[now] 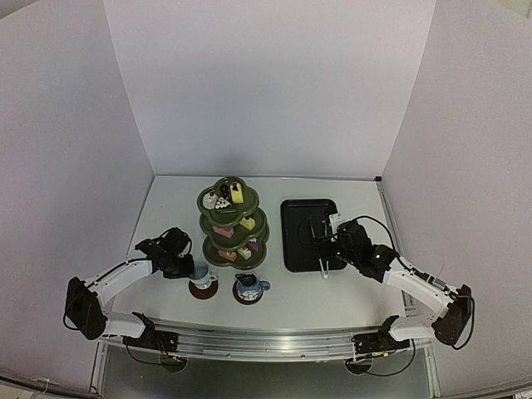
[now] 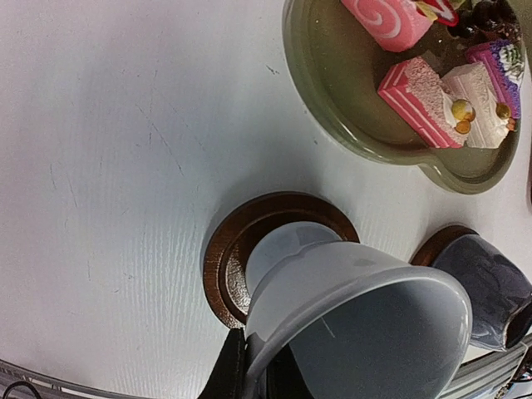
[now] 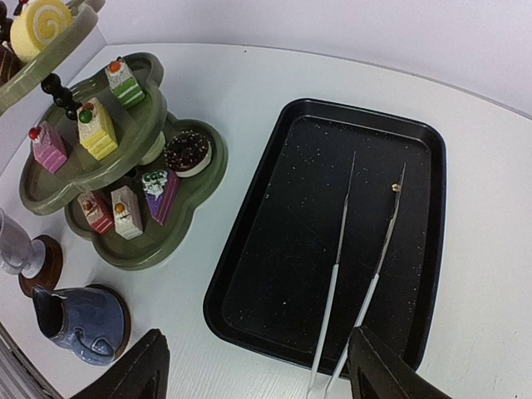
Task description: Serve the afternoon tea
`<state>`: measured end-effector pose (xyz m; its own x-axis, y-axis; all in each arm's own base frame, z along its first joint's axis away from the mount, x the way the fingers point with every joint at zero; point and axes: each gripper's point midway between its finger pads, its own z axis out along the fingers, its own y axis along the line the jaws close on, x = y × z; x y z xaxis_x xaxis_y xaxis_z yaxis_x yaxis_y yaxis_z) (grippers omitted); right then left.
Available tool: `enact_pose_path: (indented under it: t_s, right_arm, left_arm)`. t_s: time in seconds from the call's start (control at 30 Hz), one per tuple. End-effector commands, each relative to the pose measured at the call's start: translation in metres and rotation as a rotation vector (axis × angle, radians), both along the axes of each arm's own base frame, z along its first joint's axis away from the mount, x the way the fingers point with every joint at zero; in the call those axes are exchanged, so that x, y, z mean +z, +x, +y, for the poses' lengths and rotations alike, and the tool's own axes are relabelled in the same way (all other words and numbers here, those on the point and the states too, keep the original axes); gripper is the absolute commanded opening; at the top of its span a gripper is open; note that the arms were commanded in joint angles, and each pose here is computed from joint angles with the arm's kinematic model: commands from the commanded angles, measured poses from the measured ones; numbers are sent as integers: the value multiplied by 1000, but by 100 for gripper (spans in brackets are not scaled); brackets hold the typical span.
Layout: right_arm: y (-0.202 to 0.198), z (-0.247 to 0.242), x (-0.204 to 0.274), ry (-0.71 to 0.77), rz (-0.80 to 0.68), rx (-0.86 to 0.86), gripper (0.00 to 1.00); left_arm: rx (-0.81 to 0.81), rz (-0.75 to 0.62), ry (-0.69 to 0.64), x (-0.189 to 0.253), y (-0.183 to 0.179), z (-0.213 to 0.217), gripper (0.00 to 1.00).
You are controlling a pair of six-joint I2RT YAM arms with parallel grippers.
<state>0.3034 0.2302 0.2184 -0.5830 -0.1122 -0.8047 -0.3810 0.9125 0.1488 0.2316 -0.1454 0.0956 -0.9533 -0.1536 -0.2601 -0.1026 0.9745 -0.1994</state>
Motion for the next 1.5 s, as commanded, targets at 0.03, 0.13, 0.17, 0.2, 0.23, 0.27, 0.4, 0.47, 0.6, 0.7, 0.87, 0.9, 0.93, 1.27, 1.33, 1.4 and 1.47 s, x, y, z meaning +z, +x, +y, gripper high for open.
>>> enact_pose_path:
  t_s: [0.03,0.13,0.17,0.2,0.23,0.27,0.4,0.47,0.6,0.7,0.87,0.9,0.93,1.27,1.33,1.4,1.47]
  right_arm:
    - [1,-2,8,-11,-29,10,72]
    - [2,0,7,-15,-26,18,71]
    - [2,1,6,-17,-26,19,71]
    - [2,1,6,-19,-26,20,71]
    - [3,1,7,-22,-28,20,72]
    - [3,1,7,-24,-29,21,71]
    - [4,1,6,-29,-31,25,72]
    - [4,1,7,-28,-31,24,72]
    - [4,2,8,-26,-32,26,72]
    - [4,2,9,-26,-35,28,72]
    - [3,3,11,-22,-38,33,71]
    - [4,3,12,-21,-40,34,72]
    - [4,3,13,-20,-42,35,72]
    - [27,0,10,-39,-13,-14,73]
    - [42,-14,11,-35,-3,-71,73]
    - [60,-35,11,-20,11,-146,73]
    - [77,-58,10,8,31,-216,73]
  left_arm:
    - [19,-76,-51,11,10,-6,0]
    - [13,-70,-50,8,9,-6,0]
    - [10,-70,-46,6,9,-5,0]
    - [4,-75,-42,5,9,-5,0]
    - [-4,-78,-44,4,9,-6,0]
    - [-13,-79,-49,4,8,-6,0]
    - [-25,-79,-56,1,8,-9,0]
    - [-21,-66,-50,-2,7,-8,0]
    - [-14,-43,-39,-8,2,-5,2]
    - [-10,-40,-39,-8,1,-4,23]
    - [-11,-20,-63,-5,-4,-7,38]
    - [-11,-22,-64,-4,-4,-7,40]
    - [-14,-29,-65,0,-2,-7,43]
    - [-281,-312,-148,103,21,-34,70]
    - [-291,-407,-121,124,32,-29,74]
    - [-246,-539,-58,147,56,-13,80]
    - [-153,-664,-27,173,86,15,84]
